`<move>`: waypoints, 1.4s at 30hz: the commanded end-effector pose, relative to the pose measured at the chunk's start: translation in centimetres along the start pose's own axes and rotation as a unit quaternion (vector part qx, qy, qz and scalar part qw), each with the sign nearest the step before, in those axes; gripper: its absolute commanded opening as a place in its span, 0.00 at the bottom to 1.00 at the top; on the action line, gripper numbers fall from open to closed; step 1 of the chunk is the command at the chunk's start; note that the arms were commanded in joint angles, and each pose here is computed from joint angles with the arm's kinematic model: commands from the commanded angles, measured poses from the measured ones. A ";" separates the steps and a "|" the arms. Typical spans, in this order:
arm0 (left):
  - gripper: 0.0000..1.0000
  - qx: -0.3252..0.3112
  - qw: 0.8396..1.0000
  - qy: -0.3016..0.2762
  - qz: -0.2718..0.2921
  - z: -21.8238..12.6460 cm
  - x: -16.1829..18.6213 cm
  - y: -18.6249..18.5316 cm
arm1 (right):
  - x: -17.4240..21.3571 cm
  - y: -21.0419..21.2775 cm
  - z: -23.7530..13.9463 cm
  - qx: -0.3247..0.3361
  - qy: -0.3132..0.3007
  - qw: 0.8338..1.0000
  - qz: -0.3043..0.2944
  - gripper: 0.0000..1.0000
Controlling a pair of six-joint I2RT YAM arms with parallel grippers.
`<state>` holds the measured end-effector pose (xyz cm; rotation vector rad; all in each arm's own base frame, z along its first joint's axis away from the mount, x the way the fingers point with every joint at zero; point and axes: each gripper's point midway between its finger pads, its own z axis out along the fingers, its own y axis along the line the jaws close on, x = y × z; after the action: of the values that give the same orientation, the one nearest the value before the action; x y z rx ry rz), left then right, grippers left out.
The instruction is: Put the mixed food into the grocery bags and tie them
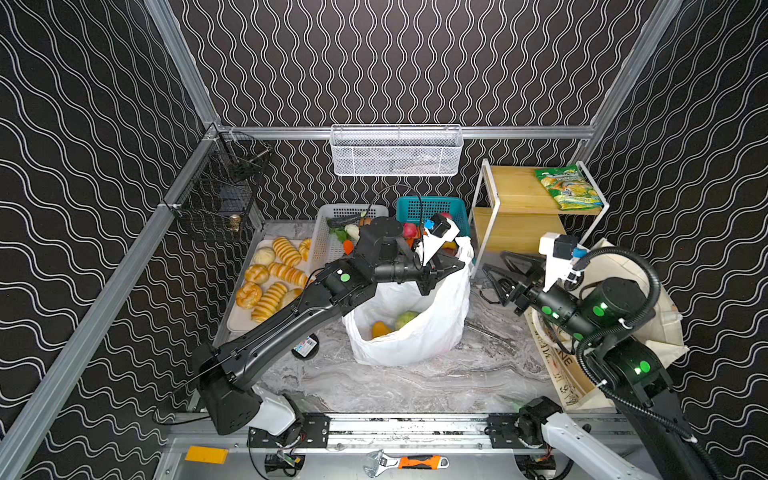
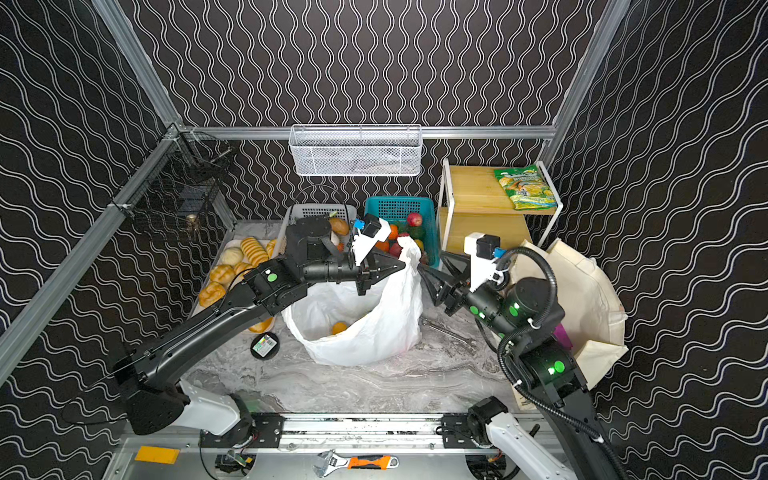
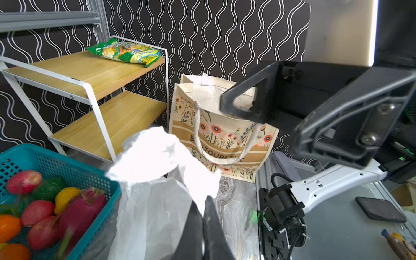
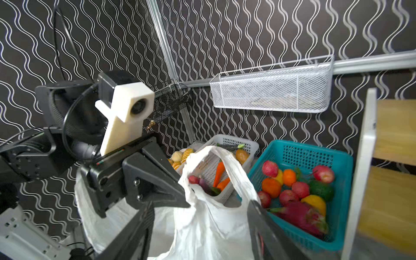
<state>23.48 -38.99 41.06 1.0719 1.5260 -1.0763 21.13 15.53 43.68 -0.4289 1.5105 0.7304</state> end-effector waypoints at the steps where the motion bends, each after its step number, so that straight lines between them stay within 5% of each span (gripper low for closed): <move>1: 0.00 0.035 0.999 -0.022 0.027 -0.9 -1.2 -1.5 | 1.1 -0.5 0.0 0.007 -0.016 0.996 -0.084 0.73; 8: 0.00 0.093 0.995 0.009 0.047 -3.2 -0.1 -3.1 | 4.2 0.6 1.9 -0.057 0.012 0.992 -0.114 0.82; 14: 0.00 0.117 0.992 0.020 0.046 -4.4 0.2 -3.4 | 5.1 2.0 3.8 -0.125 0.037 0.983 -0.130 1.00; 27: 0.00 0.124 0.991 0.016 0.043 -4.4 -0.2 -3.2 | 7.0 1.2 8.3 -0.198 0.061 0.969 -0.131 1.00; 35: 0.00 0.058 0.998 0.012 0.030 -3.8 0.0 -0.7 | 8.4 5.7 6.7 -0.392 0.064 0.916 -0.060 1.00; 42: 0.00 0.039 0.999 0.000 0.022 -3.3 -0.4 0.2 | 9.2 5.1 7.2 -0.377 0.079 0.923 -0.018 0.92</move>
<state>22.28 -35.61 40.74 1.2025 1.5035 -1.1219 22.92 25.54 35.16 -1.0957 1.3586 1.2276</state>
